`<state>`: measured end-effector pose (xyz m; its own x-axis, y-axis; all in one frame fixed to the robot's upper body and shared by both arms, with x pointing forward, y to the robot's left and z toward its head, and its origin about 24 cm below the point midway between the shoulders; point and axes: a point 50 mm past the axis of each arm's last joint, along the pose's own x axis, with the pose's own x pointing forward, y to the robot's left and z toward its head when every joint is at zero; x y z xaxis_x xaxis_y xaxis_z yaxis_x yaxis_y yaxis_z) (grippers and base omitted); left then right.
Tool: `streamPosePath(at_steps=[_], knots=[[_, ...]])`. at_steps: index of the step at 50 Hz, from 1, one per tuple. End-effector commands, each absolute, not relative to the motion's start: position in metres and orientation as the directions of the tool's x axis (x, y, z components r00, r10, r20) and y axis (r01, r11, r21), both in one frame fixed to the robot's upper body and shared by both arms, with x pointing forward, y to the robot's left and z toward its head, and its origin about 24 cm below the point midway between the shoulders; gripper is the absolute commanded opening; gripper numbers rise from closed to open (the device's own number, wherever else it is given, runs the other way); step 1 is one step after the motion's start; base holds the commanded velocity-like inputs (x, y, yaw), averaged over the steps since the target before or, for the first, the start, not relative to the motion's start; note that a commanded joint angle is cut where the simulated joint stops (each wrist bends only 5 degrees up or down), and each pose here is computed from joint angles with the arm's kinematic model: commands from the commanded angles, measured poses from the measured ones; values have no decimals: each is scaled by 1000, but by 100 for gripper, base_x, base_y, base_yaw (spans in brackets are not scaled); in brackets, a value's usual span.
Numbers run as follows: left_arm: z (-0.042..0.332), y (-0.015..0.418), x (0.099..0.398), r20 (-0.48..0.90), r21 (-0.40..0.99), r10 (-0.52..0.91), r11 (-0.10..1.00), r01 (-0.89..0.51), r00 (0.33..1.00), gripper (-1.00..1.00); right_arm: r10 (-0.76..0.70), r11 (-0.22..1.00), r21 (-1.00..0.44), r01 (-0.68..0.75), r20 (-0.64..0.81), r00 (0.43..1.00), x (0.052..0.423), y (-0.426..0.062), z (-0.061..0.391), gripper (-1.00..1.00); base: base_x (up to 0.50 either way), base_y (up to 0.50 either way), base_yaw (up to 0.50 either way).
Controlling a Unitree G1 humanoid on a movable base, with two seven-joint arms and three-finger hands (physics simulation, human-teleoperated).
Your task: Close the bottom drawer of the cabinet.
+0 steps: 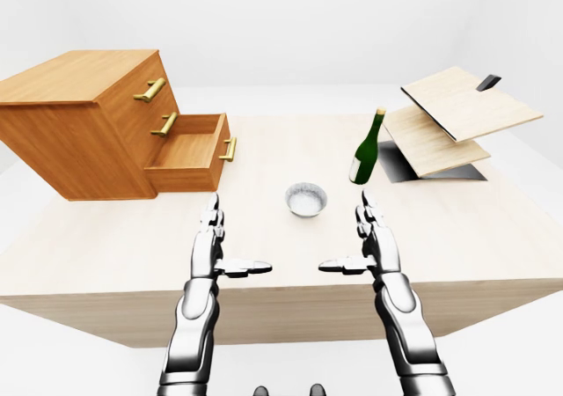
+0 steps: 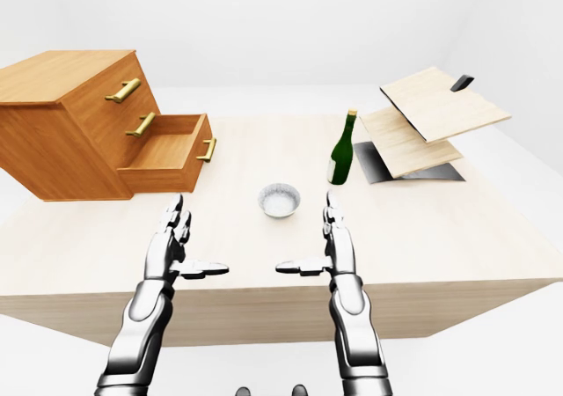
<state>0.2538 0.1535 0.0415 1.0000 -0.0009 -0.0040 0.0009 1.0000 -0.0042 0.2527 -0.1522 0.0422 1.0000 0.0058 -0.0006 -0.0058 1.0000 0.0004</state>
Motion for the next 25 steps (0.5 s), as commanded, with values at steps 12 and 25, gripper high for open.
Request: streamPosePath(at_steps=[12,25], knots=[[38,162,255,-17,3,7,1000,-7,1000,100,-62,998,23,61,61,996,250,-172,66,100,0,0,0],[39,162,255,-13,14,13,1000,-12,1000,100,-374,927,142,348,245,895,242,-235,116,100,0,0,0]])
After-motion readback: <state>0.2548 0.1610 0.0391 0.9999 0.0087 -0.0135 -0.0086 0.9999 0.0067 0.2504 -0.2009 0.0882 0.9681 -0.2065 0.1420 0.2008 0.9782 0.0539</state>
